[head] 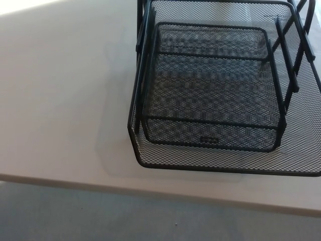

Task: A balck drawer is kept on the middle of the table and the robot uses its right hand to push it back away from the robot

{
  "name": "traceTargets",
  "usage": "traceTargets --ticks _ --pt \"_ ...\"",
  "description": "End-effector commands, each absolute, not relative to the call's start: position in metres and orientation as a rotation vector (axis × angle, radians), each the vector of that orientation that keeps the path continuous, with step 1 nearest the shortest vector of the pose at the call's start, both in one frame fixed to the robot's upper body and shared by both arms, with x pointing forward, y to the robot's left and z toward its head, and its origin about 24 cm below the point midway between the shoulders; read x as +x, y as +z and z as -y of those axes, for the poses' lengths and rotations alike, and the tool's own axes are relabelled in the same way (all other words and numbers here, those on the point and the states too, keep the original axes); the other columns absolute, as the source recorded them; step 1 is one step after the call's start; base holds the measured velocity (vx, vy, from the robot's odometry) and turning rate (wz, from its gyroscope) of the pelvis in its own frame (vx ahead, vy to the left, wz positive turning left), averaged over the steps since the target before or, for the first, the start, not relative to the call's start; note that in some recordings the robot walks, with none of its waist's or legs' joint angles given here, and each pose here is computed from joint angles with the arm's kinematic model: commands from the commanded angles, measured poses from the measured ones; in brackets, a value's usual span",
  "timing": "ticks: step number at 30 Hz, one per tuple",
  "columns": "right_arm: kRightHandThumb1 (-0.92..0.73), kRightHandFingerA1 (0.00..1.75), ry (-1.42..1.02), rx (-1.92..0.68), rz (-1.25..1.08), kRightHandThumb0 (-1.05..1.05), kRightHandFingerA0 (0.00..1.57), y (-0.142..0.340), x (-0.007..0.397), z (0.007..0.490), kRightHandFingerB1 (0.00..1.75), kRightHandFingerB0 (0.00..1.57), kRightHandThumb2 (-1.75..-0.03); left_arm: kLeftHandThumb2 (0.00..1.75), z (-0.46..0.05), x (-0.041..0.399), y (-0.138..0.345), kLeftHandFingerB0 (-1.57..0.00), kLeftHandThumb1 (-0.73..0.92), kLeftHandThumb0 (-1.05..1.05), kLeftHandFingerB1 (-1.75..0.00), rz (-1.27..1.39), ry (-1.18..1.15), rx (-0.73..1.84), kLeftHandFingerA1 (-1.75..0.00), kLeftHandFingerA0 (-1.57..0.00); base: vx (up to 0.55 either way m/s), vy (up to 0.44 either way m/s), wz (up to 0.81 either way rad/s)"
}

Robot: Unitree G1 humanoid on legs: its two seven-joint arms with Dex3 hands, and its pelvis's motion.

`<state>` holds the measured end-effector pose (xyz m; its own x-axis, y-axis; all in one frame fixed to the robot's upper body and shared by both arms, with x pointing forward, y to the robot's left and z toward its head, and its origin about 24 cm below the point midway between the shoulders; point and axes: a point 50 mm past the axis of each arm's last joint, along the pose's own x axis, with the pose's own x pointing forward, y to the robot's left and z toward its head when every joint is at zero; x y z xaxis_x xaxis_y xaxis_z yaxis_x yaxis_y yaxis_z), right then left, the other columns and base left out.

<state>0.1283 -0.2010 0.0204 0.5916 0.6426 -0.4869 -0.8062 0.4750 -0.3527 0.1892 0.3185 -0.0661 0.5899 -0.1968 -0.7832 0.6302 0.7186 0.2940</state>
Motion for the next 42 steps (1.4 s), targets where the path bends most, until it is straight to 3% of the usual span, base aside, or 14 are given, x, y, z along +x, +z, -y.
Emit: traceTargets --ticks 1,3,9,10,23,24,25,28,31,32,34,37,39,42 --pt "-0.67 0.53 1.139 -0.538 -0.220 -0.61 0.36 0.060 0.117 0.174 0.44 0.19 -1.03 0.67 -0.325 0.194 -0.056 -0.34 0.77 -0.76 -0.32 -0.763 -0.528 0.624 -0.35 -0.40 0.00 0.000 0.00" --pt "-0.67 0.53 1.163 -0.535 -0.205 -0.64 0.36 0.066 0.121 0.169 0.44 0.19 -1.03 1.03 -0.325 0.196 -0.055 -0.21 0.69 -0.79 -0.41 -0.758 -0.527 0.623 -0.50 -0.38 0.00 0.000 0.00" --pt "-0.66 0.54 1.209 -0.542 -0.181 -0.60 0.36 0.077 0.131 0.160 0.45 0.20 -1.02 0.65 -0.325 0.198 -0.053 -0.35 0.81 -0.72 -0.32 -0.747 -0.534 0.622 -0.33 -0.38 0.00 0.000 0.00" --pt "-0.66 0.54 1.259 -0.556 -0.172 -0.60 0.35 0.083 0.134 0.155 0.45 0.18 -1.02 1.03 -0.326 0.198 -0.054 -0.20 0.69 -0.78 -0.41 -0.754 -0.529 0.624 -0.50 -0.37 0.00 0.000 0.00" --pt "-0.65 0.55 1.427 -0.709 -0.112 -0.57 0.36 0.106 0.148 0.132 0.45 0.18 -1.02 1.03 -0.324 0.199 -0.054 -0.21 0.71 -0.78 -0.41 -0.749 -0.540 0.630 -0.49 -0.36 0.00 0.000 0.00" --pt "-0.65 0.55 1.431 -0.714 -0.111 -0.57 0.36 0.108 0.149 0.130 0.45 0.18 -1.02 0.68 -0.324 0.199 -0.054 -0.32 0.80 -0.74 -0.32 -0.750 -0.541 0.633 -0.34 -0.38 0.00 0.000 0.00" --pt "-0.65 0.55 1.439 -0.720 -0.101 -0.56 0.37 0.109 0.150 0.128 0.45 0.18 -1.02 1.02 -0.324 0.200 -0.053 -0.19 0.69 -0.76 -0.41 -0.750 -0.540 0.626 -0.50 -0.36 0.00 0.000 0.00" --pt "-0.65 0.55 1.460 -0.743 -0.091 -0.56 0.36 0.115 0.156 0.121 0.45 0.17 -1.02 1.03 -0.323 0.204 -0.053 -0.20 0.70 -0.78 -0.41 -0.744 -0.525 0.622 -0.50 -0.38 0.00 0.000 0.00" --pt "-0.66 0.54 1.461 -0.736 -0.091 -0.58 0.36 0.115 0.158 0.118 0.45 0.17 -1.03 1.03 -0.324 0.205 -0.052 -0.21 0.70 -0.80 -0.41 -0.744 -0.526 0.634 -0.50 -0.37 0.00 0.000 0.00" --pt "-0.65 0.55 1.462 -0.737 -0.091 -0.57 0.37 0.114 0.160 0.117 0.45 0.18 -1.03 0.67 -0.324 0.205 -0.051 -0.33 0.78 -0.76 -0.32 -0.741 -0.527 0.634 -0.35 -0.40 0.00 0.000 0.00" --pt "-0.81 0.38 1.463 -0.745 -0.091 -0.65 0.41 0.113 0.164 0.115 0.33 0.30 -0.66 1.02 -0.324 0.206 -0.050 -0.21 0.69 -0.77 -0.41 -0.736 -0.526 0.629 -0.50 -0.38 0.00 0.000 0.00" --pt "-0.81 0.38 1.466 -0.766 -0.088 -0.64 0.40 0.115 0.169 0.113 0.33 0.30 -0.66 0.68 -0.323 0.206 -0.051 -0.34 0.78 -0.75 -0.32 -0.732 -0.525 0.625 -0.35 -0.40 0.00 0.000 0.00" --pt "-0.81 0.38 1.462 -0.789 -0.082 -0.64 0.39 0.120 0.173 0.112 0.33 0.29 -0.66 1.03 -0.323 0.206 -0.051 -0.22 0.70 -0.78 -0.41 -0.729 -0.529 0.632 -0.50 -0.37 0.00 0.000 0.00" --pt "-0.81 0.38 1.459 -0.799 -0.076 -0.65 0.40 0.124 0.175 0.111 0.33 0.29 -0.67 0.68 -0.323 0.206 -0.051 -0.33 0.78 -0.76 -0.32 -0.731 -0.523 0.632 -0.35 -0.39 0.00 0.000 0.00"
